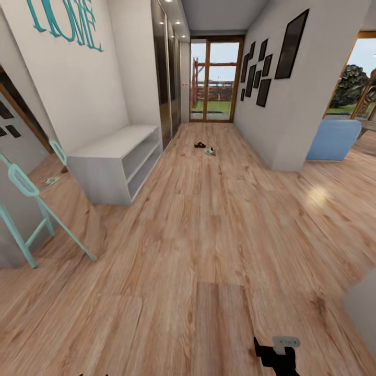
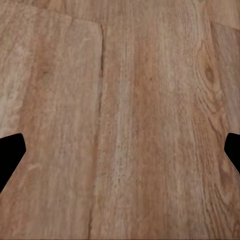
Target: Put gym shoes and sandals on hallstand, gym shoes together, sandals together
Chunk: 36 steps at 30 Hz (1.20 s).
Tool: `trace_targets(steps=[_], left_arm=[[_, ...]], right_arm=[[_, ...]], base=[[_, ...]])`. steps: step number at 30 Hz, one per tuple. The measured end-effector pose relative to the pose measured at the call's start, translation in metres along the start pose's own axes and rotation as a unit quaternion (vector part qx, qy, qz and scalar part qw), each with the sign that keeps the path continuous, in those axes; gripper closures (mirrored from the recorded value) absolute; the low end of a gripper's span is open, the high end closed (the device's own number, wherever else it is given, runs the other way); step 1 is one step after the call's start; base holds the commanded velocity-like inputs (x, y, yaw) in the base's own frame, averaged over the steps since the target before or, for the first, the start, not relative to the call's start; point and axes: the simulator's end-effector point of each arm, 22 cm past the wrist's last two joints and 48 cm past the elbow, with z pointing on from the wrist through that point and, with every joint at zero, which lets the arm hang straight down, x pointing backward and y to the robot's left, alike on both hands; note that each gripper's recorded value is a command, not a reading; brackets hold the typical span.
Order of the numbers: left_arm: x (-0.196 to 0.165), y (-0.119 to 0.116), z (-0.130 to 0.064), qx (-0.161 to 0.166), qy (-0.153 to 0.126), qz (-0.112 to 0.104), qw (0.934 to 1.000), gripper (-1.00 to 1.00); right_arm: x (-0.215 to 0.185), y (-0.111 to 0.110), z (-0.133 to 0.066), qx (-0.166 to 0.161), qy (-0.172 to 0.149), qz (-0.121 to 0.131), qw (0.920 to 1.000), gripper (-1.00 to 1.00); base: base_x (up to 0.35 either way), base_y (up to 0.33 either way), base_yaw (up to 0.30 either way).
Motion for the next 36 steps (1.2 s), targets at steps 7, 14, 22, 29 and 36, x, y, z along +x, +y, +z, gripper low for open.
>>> trace_targets(steps=[7,14,22,29,36], left_arm=[[-0.0001,0.0,0.0,0.0,0.0,0.0,1.0,-1.0],[-0.0026,0.0,0.0,0.0,-0.004,-0.002,1.0,-1.0],[-0.0056,0.0,0.0,-0.001,-0.008,-0.004,1.0,-1.0],[-0.006,-0.0001,0.0,-0.001,-0.009,-0.004,1.0,-1.0],[-0.0061,-0.0001,0.0,-0.001,-0.009,-0.004,1.0,-1.0]], right_arm=[[-0.0001,0.0001,0.0,0.0,0.0,0.0,1.0,-1.0],[-0.0024,0.0001,-0.0002,0.0,-0.002,0.0,1.0,-1.0],[-0.0051,0.0001,-0.0005,0.0,-0.005,0.0,1.0,-1.0],[-0.0056,0.0001,-0.0006,0.0,-0.006,0.0,1.0,-1.0],[-0.0056,0.0002,-0.0006,-0.001,-0.006,0.0,1.0,-1.0]], base=[[0.339,0.0,-0.015],[0.339,0.0,-0.124],[0.339,0.0,-0.114],[0.339,0.0,-0.017],[0.339,0.0,-0.002]])
